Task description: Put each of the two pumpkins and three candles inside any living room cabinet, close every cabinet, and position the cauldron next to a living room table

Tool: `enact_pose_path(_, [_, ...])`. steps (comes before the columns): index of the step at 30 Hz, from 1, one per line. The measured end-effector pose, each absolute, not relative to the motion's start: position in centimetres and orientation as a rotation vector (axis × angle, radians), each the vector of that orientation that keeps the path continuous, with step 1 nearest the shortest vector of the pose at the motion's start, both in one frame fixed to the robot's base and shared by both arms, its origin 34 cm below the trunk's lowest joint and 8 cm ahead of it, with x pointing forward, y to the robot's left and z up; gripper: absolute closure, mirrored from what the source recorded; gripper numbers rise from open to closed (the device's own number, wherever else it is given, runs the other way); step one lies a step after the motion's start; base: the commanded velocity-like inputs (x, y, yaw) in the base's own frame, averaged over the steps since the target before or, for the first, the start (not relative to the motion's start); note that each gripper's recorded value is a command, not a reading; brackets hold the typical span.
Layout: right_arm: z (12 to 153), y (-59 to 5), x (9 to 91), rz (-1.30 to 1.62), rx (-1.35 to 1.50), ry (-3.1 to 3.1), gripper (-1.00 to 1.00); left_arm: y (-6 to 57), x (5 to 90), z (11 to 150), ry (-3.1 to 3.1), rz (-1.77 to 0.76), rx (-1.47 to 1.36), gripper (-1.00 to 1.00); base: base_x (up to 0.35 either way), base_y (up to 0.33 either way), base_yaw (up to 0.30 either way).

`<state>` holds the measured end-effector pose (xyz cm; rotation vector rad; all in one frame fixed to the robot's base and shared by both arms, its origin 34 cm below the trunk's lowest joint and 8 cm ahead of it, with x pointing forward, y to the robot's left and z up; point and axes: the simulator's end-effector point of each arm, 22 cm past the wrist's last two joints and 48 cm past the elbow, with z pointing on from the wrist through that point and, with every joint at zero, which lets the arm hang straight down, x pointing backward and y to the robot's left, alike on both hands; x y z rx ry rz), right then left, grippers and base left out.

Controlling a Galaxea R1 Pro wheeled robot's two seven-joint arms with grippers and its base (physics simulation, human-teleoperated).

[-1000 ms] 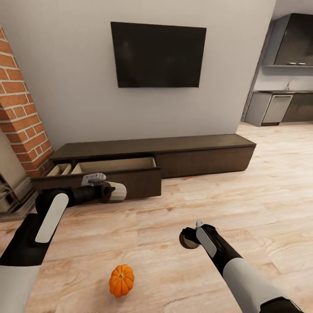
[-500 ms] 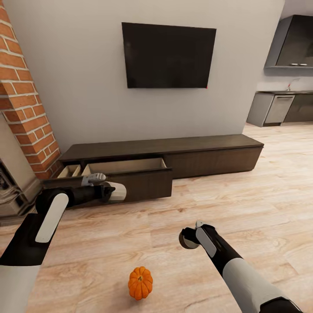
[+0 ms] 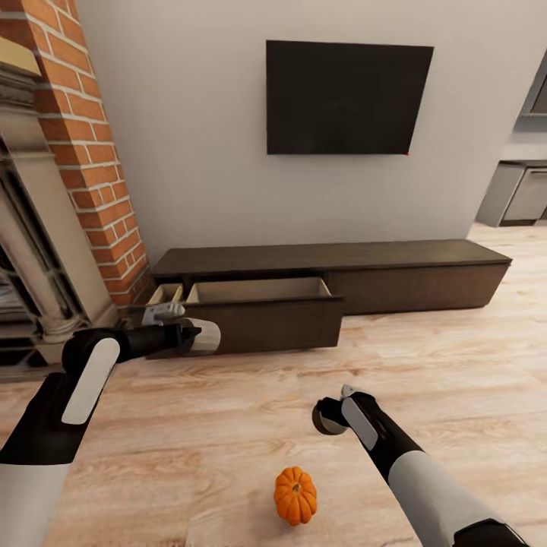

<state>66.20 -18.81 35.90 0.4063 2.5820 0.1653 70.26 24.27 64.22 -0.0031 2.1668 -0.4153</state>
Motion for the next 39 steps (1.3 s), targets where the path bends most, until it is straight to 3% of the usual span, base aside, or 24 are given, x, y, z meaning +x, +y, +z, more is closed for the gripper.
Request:
enact_pose_path(6, [35.92, -18.8, 66.21, 0.166, 0.407, 2.582, 1.0, 24.29, 70.27, 64.21, 2.167, -0.413, -0.003, 1.0, 0.0, 0.328, 0.241])
enact_pose_path(15, [35.92, -18.81, 66.21, 0.166, 0.407, 2.581, 1.0, 24.28, 70.28, 64.22, 2.167, -0.413, -0.003, 1.0, 0.0, 0.328, 0.038])
enact_pose_path(31, [35.85, -18.83, 66.22, 0.166, 0.408, 2.582, 1.0, 24.17, 70.27, 64.06, 2.17, -0.418, -0.002, 1.0, 0.0, 0.329, -0.211])
enact_pose_path(39, [35.76, -18.7, 66.17, 0.17, 0.409, 2.584, 1.0, 24.2, 70.29, 64.02, 2.17, -0.417, -0.002, 1.0, 0.0, 0.329, -0.053])
